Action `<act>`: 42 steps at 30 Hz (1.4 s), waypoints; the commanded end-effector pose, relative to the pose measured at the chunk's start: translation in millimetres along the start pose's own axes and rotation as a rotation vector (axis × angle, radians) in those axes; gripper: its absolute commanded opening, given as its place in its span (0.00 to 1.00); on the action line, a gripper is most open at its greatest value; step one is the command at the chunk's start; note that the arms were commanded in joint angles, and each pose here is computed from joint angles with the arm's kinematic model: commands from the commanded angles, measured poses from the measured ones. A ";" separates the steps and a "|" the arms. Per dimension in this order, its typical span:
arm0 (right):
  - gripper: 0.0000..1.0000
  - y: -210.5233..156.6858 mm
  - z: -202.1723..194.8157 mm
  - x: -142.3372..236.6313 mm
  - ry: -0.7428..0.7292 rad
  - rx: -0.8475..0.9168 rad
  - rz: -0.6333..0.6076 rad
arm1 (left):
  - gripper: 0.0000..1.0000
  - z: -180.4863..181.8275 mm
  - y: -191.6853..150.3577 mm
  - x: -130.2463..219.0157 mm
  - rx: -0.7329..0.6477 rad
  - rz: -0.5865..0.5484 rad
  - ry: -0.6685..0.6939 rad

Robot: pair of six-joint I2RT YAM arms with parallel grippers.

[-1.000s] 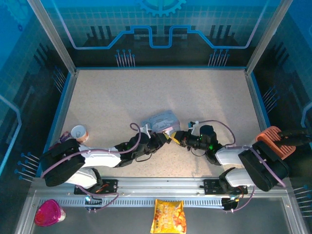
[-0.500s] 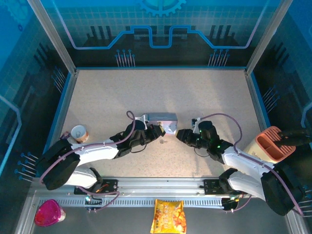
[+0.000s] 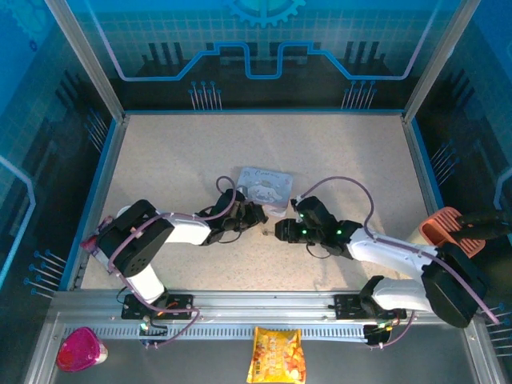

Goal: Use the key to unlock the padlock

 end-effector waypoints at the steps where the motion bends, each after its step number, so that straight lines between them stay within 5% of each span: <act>1: 0.39 0.8 4.4 -8.0 -0.098 0.126 0.032 | 0.00 -17.9 16.1 -0.9 -0.036 -0.029 -0.088; 11: 0.39 5.6 17.8 -37.5 -0.247 0.275 0.130 | 0.40 0.3 14.1 33.9 -0.021 -0.060 -0.053; 19: 0.39 4.5 19.6 -56.2 -0.358 0.366 0.199 | 0.58 12.9 13.1 82.6 -0.075 -0.139 0.007; 31: 0.36 -3.6 10.3 -79.6 -0.486 0.427 0.282 | 0.71 32.2 9.9 133.1 -0.127 -0.262 0.034; 42: 0.08 -5.6 14.2 -87.9 -0.516 0.459 0.299 | 0.71 37.7 7.2 132.0 -0.117 -0.252 0.045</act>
Point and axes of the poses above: each hand's point on the last joint's axis, 136 mm out from that joint toward the fingers, its own x axis back along the fingers, its own z axis along the line the jaws close on, y = z × x, the point moved 3 cm from there along x, back along the fingers, and after that the axes turned 4 degrees about -x, right-handed, at the moved point
